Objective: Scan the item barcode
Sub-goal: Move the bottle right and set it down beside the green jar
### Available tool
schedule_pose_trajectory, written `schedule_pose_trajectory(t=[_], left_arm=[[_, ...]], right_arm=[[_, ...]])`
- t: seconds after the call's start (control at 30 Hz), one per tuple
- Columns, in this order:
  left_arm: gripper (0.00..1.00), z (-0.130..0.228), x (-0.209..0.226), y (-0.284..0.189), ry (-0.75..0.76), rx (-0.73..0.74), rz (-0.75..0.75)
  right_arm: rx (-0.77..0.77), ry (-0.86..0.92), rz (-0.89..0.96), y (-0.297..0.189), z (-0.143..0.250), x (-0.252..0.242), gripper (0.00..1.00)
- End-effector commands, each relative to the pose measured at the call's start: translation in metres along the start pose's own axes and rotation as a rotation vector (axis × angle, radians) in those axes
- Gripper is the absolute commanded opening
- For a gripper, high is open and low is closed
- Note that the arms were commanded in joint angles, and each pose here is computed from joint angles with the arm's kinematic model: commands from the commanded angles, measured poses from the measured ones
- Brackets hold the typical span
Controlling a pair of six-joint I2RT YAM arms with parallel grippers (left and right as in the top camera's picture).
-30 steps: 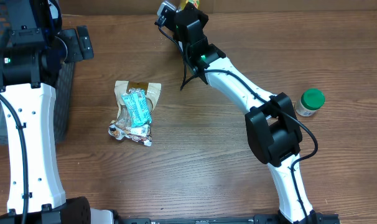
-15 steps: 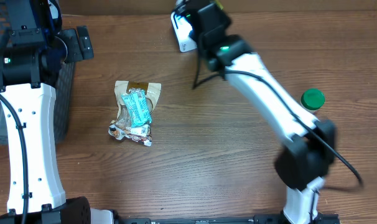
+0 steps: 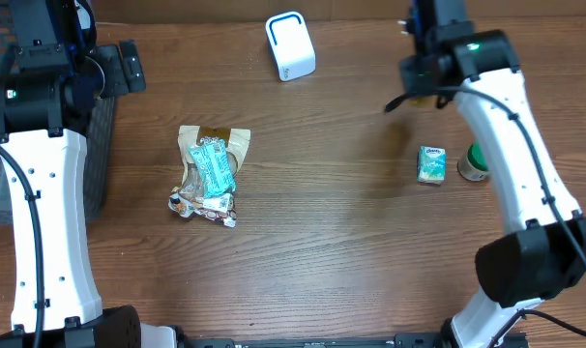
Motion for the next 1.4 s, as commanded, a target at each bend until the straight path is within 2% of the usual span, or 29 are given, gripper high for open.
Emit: schedule_pose_trajectory(t=[0.0, 0.3, 0.4, 0.47, 0.87, 1.37], left_arm=[[1.0, 0.0, -0.001, 0.001, 0.016, 0.002, 0.002], [1.0, 0.0, -0.001, 0.001, 0.016, 0.002, 0.002], [1.0, 0.0, -0.001, 0.001, 0.016, 0.002, 0.001], [1.0, 0.0, -0.001, 0.001, 0.016, 0.003, 0.002], [1.0, 0.0, -0.001, 0.001, 0.016, 0.003, 0.002], [0.99, 0.0, -0.001, 0.001, 0.016, 0.003, 0.002]], right_arm=[[0.031, 0.155, -0.089, 0.004, 0.006, -0.019, 0.05], [0.148, 0.26, -0.065, 0.04, 0.038, -0.061, 0.05], [0.153, 0.275, -0.058, 0.049, 0.043, -0.067, 0.05], [0.151, 0.28, -0.055, 0.055, 0.045, -0.068, 0.09], [0.106, 0.277, 0.062, 0.085, 0.053, -0.077, 0.1], [0.124, 0.275, 0.061, 0.086, 0.058, -0.076, 0.34]])
Point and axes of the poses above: each gripper's point midway between its finger pads, its own y axis out along the fingers, its own x axis along the line the jaws close on, z = x × y, the point moved 6 cm from there along -y, back along the fingers, and after that the axes turned 5 degrees about y, right-handed, at the moved point
